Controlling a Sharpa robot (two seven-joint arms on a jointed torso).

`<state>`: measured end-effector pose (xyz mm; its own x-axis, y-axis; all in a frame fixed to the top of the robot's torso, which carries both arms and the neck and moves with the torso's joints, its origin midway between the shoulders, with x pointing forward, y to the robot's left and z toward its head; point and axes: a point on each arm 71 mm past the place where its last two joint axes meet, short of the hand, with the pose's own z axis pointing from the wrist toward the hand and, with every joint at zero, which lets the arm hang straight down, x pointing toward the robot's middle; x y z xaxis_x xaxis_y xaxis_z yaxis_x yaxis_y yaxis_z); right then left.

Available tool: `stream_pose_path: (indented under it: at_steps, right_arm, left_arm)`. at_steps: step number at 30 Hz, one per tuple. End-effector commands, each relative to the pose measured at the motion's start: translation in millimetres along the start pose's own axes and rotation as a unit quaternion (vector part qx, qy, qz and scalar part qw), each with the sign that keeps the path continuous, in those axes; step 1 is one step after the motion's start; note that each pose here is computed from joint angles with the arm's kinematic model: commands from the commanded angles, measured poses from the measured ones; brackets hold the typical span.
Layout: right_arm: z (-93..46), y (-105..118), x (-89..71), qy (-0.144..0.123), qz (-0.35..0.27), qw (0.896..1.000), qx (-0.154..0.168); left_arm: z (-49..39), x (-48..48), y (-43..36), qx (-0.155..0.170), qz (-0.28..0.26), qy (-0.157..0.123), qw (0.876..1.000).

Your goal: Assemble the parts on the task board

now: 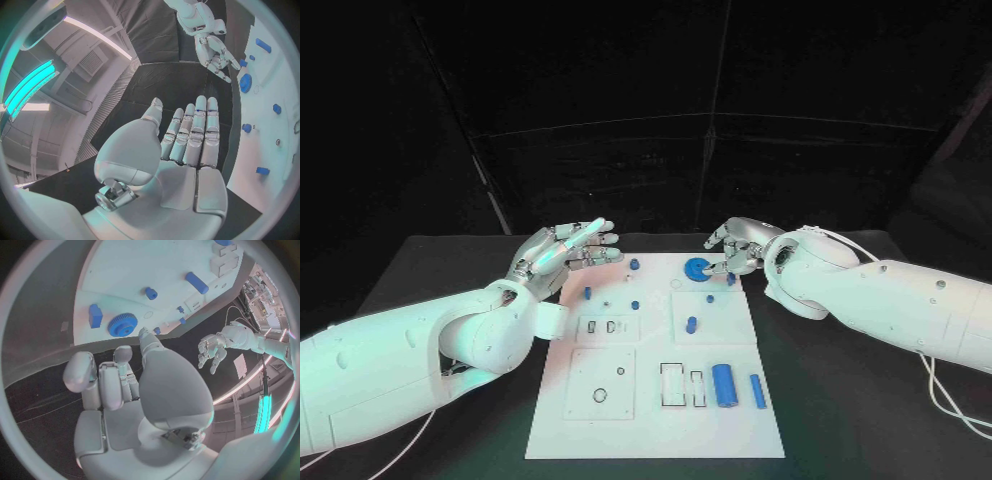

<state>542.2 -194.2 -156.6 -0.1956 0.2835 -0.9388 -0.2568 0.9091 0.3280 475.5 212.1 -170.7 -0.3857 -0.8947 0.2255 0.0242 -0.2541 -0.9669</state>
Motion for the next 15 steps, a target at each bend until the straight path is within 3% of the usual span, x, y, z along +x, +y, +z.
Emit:
stream_pose_path:
  at_steps: [1,15]
  right_arm:
    - [4.2,-1.5,2.1,0.020,-0.004,1.000,0.016]
    - [17.1,7.5,10.1,0.043,-0.012,0.999,0.015]
  left_arm:
    - [0.8,1.6,-0.3,0.000,-0.001,0.008,1.000]
    - [2.8,4.7,1.5,-0.002,-0.003,0.012,1.000]
